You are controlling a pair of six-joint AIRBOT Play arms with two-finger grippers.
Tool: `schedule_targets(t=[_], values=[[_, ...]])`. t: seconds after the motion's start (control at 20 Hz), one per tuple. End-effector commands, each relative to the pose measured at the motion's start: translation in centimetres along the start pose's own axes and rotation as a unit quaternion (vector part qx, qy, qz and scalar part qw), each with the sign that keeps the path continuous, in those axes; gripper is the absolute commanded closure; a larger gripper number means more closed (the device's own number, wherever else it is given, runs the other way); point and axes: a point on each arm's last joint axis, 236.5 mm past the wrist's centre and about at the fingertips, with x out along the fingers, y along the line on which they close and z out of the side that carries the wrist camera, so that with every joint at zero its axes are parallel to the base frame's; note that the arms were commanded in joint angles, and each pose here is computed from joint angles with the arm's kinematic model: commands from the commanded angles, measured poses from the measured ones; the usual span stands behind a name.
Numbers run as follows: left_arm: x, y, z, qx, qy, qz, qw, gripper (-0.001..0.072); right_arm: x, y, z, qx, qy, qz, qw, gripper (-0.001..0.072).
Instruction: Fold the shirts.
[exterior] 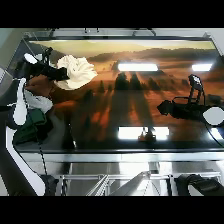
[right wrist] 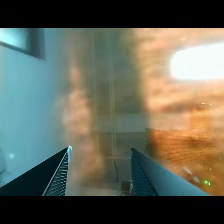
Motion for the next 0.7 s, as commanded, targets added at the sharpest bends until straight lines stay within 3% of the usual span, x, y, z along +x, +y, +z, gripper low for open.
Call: schedule_targets(t=[0.0,0.15,0.25,0.3,0.4,0.5,0.6,0.65], values=[[-5.0,-10.0,3.2,0.038,-0.062,-0.146,0.987,0.0686,0.0,0.0,0.3,0.000,-0.005,0.000,1.000,0.0278],[-16.3,-24.4,3.7,0.089,-0.108,-0.355,0.924,0.0687,0.0,0.0,0.1,0.000,-0.002,0.000,1.000,0.0278],[-22.6,-31.9,0.3,0.146,-0.087,-0.439,0.882,0.0687,0.0,-0.1,-0.3,-0.001,0.006,-0.002,1.000,0.0279],[-24.2,-34.4,-1.9,0.176,-0.065,-0.451,0.872,0.0688,-0.1,-0.1,-0.8,-0.002,0.017,-0.003,1.000,0.0279],[-25.2,-38.1,-6.3,0.209,-0.015,-0.450,0.868,0.0690,-0.6,-0.1,-2.1,-0.017,0.044,-0.004,0.999,0.0282],[-22.8,-38.9,-9.6,0.223,0.025,-0.403,0.888,0.0690,-1.6,0.0,-3.0,-0.027,0.064,-0.007,0.998,0.0444],[-18.6,-37.4,-12.4,0.217,0.074,-0.323,0.918,0.0687,-3.1,-0.4,-3.5,-0.049,0.073,-0.021,0.996,0.0454],[-16.6,-36.5,-13.7,0.216,0.097,-0.288,0.928,0.0510,-3.9,-0.7,-3.7,-0.058,0.073,-0.029,0.995,0.0452]])
